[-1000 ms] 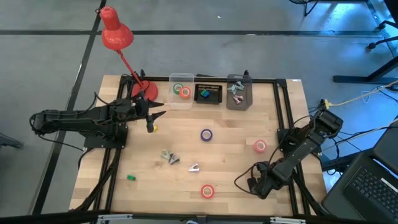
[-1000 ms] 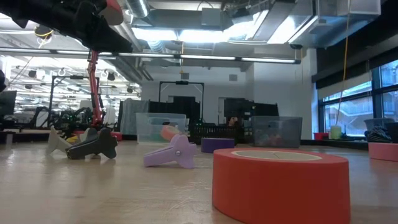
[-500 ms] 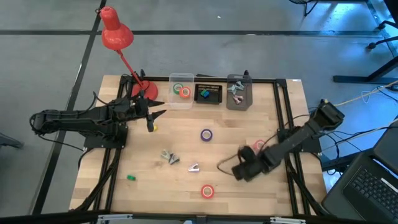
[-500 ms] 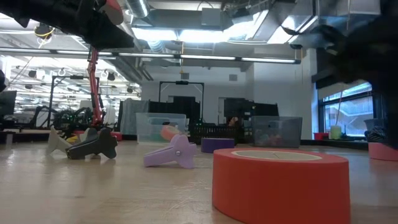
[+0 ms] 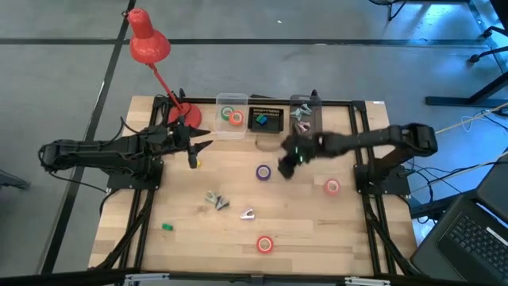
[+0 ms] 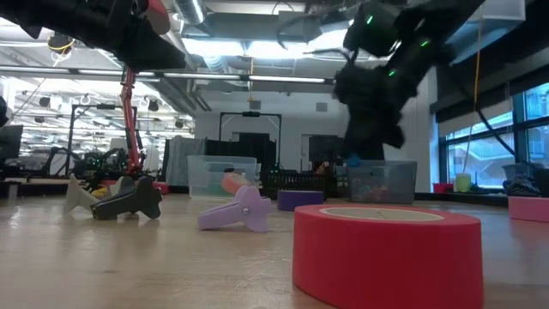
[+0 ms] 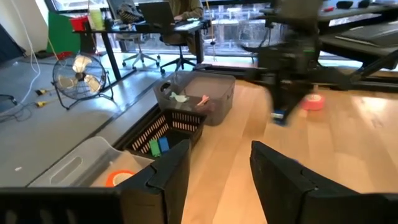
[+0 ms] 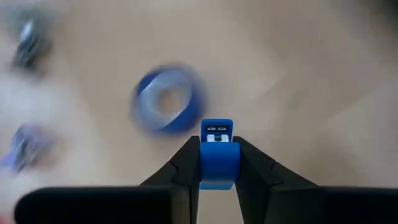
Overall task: Pick and place Stapler, Stapler remover, tape
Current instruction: Put the blue stapler into the left black bin
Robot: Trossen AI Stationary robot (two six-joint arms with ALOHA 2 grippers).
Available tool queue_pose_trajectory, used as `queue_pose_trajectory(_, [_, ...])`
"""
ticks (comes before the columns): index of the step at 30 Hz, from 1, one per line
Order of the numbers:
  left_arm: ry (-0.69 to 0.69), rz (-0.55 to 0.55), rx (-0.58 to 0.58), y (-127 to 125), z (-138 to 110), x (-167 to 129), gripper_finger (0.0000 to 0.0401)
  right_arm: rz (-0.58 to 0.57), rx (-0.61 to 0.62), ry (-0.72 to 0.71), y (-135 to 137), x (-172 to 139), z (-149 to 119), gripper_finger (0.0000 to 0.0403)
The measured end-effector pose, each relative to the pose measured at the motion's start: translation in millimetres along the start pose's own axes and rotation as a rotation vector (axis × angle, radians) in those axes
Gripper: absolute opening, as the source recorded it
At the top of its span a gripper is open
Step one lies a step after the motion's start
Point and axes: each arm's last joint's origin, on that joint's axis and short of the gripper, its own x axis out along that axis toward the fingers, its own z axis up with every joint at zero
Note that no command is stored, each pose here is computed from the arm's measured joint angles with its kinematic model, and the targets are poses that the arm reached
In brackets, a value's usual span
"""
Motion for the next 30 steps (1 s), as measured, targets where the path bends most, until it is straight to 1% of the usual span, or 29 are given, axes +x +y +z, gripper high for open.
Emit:
queue_pose_trajectory(3, [0.005,0.001,-0.027,-0.2,-0.5,1.0,0.0161,-0.035,0.028,-0.057,-34.9,-5.0,28.1,0.0069])
queue_pose_trajectory(5, [0.012,0.001,-0.034,-0.5,-1.1,2.1,0.0161,-0.021,0.009,-0.097,-49.7,-10.3,47.9,0.0069])
queue_pose_trajectory(8, [0.025,0.01,-0.032,-0.8,-2.5,4.3,0.0158,0.012,-0.035,-0.143,-64.4,-17.9,78.4,0.0069])
queue_pose_trajectory(11, [0.039,0.04,-0.038,-0.6,-4.0,6.9,0.0157,0.0,-0.053,-0.141,-78.3,-20.0,104.2,0.0069])
queue_pose_trajectory(15, [0.061,0.056,-0.043,-1.0,-6.6,10.5,0.016,-0.031,-0.079,-0.068,-91.3,-9.2,130.6,0.0069])
queue_pose_trajectory(19, [0.081,0.056,-0.038,-1.8,-8.9,13.7,0.0161,-0.048,-0.106,0.004,-101.2,12.7,149.1,0.0069])
queue_pose_trajectory(22, [0.092,0.056,-0.035,-2.2,-10.1,15.4,0.0159,-0.06,-0.124,0.063,-108.6,31.0,156.9,0.0069])
queue_pose_trajectory(26, [0.093,0.056,-0.034,-2.3,-10.3,15.6,0.0157,-0.087,-0.117,0.108,-121.7,49.8,161.2,0.0069])
queue_pose_trajectory(30, [0.094,0.055,-0.003,-2.3,-10.3,15.6,0.0159,-0.114,-0.083,0.154,-139.0,65.8,156.9,0.0069])
